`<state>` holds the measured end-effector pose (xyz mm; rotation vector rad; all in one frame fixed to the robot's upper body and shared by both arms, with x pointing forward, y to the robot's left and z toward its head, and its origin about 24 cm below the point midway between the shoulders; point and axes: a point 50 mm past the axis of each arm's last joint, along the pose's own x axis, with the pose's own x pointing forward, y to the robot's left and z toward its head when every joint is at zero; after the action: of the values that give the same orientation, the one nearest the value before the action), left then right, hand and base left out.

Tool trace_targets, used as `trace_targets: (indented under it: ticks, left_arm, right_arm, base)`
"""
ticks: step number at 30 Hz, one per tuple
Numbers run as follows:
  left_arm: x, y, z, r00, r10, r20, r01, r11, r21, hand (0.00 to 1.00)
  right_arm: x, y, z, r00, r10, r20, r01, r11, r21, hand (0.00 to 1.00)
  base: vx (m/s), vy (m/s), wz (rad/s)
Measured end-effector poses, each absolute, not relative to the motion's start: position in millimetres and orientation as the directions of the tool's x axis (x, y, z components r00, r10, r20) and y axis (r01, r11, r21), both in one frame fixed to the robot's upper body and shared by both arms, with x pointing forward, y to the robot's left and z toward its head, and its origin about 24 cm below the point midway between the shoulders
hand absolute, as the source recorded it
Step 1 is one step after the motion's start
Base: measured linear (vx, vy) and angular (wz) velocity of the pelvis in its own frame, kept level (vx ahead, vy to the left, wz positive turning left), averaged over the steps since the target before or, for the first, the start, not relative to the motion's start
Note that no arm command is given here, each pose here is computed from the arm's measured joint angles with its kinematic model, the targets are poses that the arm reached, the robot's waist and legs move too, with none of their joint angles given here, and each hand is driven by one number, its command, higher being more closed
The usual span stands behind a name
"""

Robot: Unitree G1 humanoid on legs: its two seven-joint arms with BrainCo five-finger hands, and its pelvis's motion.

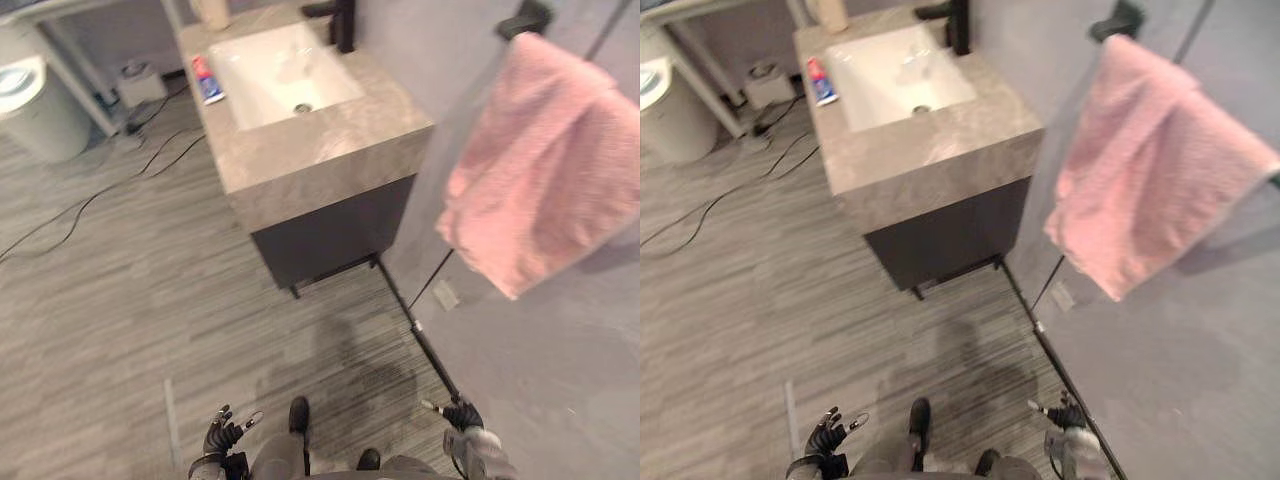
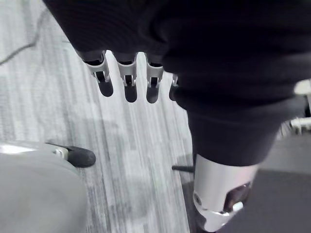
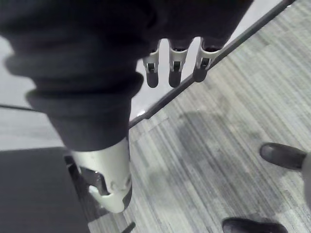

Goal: Organize washtable

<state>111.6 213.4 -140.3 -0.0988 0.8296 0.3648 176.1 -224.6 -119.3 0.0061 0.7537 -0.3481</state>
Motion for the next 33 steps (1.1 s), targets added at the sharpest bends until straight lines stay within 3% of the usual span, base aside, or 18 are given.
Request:
trace_targets:
  ticks: [7, 11, 20, 33]
  left_arm:
    - [114, 189, -144, 0.623, 0.203, -0.755, -0.296, 0.955, 0.013, 0.0]
    - [111, 200, -144, 0.616, 0.212, -0.758, -0.262, 0.963, 0.057, 0.0]
    - [109, 206, -145, 0.615, 0.196, -0.764, -0.189, 0.977, 0.098, 0.0]
    - [117, 217, -139, 0.627, 0.262, -0.733, -0.308, 0.948, 0.076, 0.0]
  right_arm:
    - [162, -245, -121, 0.63, -0.378, -0.678, 0.4, 0.907, -0.134, 0.0]
    - [147, -228, -134, 0.582, -0.343, -0.738, 0.413, 0.906, -0.096, 0.0]
    - [138, -220, -140, 0.56, -0.304, -0.771, 0.367, 0.925, -0.097, 0.0]
    - [116, -225, -146, 0.509, -0.325, -0.797, 0.386, 0.914, -0.125, 0.0]
  base:
    - [0.01, 0.138, 0.71]
    - [-0.03, 0.208, 0.2]
    - [-0.09, 0.081, 0.39]
    - [-0.04, -0.054, 0.77]
